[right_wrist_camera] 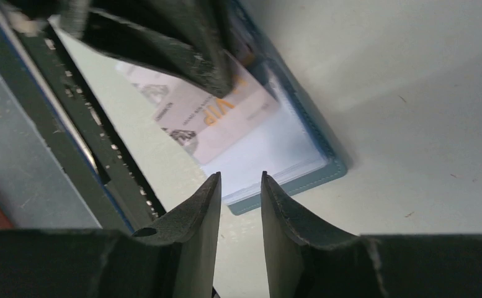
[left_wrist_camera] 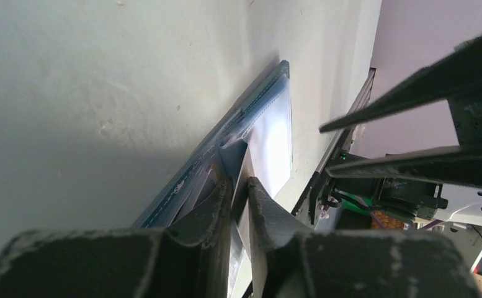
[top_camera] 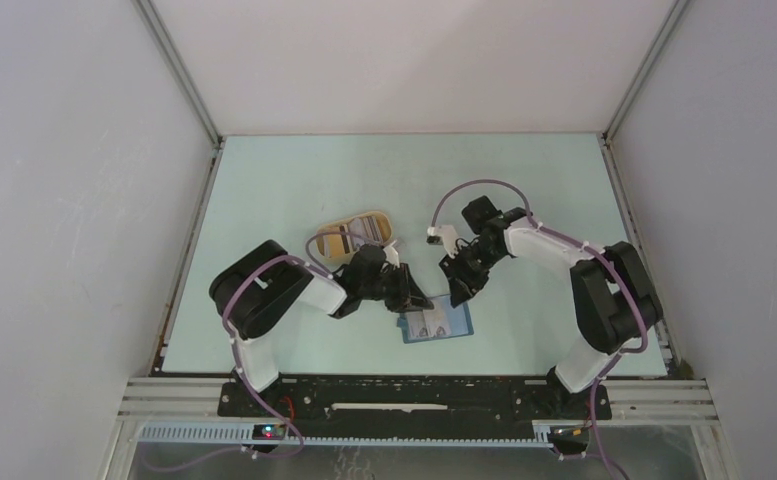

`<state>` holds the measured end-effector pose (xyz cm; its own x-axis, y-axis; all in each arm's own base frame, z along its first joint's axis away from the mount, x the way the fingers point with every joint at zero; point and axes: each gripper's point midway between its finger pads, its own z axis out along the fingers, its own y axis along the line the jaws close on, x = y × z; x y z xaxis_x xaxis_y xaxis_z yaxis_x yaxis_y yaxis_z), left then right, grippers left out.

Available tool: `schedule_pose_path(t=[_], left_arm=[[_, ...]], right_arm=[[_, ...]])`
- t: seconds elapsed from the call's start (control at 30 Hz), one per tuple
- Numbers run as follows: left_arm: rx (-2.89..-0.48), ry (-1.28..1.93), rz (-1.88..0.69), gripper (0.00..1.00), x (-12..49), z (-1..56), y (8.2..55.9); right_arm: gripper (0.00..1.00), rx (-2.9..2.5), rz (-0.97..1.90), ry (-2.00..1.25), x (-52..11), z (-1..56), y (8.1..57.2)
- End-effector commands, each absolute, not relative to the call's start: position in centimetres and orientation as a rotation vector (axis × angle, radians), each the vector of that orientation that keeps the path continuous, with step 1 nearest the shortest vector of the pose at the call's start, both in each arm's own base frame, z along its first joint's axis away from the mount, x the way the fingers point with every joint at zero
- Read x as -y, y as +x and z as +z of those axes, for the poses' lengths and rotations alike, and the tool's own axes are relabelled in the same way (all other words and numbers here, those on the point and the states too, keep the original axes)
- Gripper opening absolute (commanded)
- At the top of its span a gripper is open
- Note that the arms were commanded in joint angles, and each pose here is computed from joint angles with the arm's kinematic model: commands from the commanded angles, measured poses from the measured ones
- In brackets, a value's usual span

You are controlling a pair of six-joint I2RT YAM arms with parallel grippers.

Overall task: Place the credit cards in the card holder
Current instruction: Insert the credit card into the card holder.

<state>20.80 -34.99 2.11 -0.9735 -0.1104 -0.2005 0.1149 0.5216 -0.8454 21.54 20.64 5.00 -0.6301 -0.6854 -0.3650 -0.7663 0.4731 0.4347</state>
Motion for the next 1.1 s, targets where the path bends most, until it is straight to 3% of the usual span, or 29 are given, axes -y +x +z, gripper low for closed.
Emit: schedule_pose_path(t=[0.0, 0.27, 0.57, 1.07], left_arm=[[-2.571, 0.019, -1.408, 0.23, 35.1, 1.0, 20.4], [-2.584, 0.008, -1.395, 0.26, 34.7, 0.5, 20.1], [-2.588, 0.000, -1.410, 0.25, 34.6, 0.2, 19.8], [-2.596, 0.002, -1.419, 0.25, 34.5, -0.2, 19.6]], right_arm=[[0.37, -2.373, 1.038, -1.351, -22.5, 8.6, 20.3], [0.11, -1.916, 1.034, -1.783, -27.6, 10.1, 16.0], [0.09, -1.497, 0.565, -2.127, -30.8, 6.5, 15.5], [0.08, -1.575, 0.303, -2.164, -29.9, 3.3, 18.0]])
